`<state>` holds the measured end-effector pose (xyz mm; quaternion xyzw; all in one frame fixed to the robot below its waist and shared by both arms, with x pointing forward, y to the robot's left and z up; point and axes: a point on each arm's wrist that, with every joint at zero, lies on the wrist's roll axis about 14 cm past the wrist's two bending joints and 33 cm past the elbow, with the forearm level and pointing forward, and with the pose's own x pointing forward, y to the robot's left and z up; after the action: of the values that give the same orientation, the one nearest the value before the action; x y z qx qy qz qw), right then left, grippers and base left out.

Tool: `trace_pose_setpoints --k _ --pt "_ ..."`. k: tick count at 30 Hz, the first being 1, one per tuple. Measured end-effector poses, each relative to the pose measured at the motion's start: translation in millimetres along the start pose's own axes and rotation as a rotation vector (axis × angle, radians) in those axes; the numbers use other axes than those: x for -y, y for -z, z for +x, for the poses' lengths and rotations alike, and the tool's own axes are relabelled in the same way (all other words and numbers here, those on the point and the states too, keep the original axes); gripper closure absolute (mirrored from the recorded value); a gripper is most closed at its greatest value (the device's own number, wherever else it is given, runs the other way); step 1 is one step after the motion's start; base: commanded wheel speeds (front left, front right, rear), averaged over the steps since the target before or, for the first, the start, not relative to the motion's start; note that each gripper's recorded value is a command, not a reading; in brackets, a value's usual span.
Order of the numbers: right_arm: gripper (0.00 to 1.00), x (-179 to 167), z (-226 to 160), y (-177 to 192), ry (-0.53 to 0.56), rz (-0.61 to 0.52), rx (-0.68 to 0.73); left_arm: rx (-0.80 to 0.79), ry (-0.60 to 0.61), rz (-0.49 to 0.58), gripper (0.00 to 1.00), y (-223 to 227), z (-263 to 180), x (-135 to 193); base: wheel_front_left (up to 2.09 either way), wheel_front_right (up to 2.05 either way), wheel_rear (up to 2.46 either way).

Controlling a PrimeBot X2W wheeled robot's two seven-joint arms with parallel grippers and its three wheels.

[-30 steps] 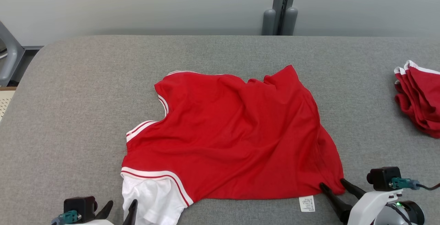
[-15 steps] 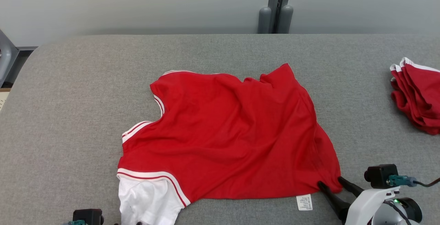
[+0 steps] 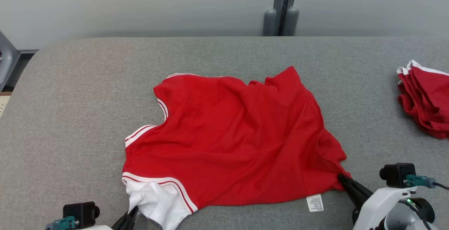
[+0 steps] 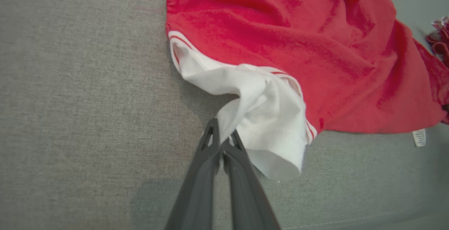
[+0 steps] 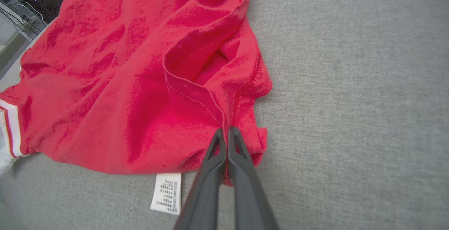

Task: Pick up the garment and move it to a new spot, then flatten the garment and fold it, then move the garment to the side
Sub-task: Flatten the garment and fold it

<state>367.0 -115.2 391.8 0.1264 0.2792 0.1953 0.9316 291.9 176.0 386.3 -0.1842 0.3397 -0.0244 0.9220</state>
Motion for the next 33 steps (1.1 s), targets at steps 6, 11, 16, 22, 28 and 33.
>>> trace_pose_setpoints --k 6,11,16,22,28,33 --pt "1.0 -2 -9 -24 -0.015 0.044 0.094 0.09 0.001 0.039 1.0 -31 -21 -4 0.0 0.0 0.0" --pt "1.0 -10 -14 -57 -0.057 0.086 0.2 0.162 0.088 0.083 1.0 -61 -23 22 0.0 0.0 0.0" --pt "1.0 -17 -5 -100 -0.116 0.1 0.283 0.246 0.136 0.182 1.0 -113 -8 37 0.0 0.0 0.0" --pt "1.0 -18 24 -148 -0.178 0.089 0.306 0.336 0.171 0.272 1.0 -188 34 49 0.0 0.0 0.0" --pt "1.0 -12 61 -203 -0.222 0.059 0.317 0.375 0.158 0.41 1.0 -257 84 61 0.0 0.0 0.0" --pt "1.0 -7 89 -266 -0.24 0.01 0.387 0.463 0.149 0.509 1.0 -323 119 81 0.0 0.0 0.0"
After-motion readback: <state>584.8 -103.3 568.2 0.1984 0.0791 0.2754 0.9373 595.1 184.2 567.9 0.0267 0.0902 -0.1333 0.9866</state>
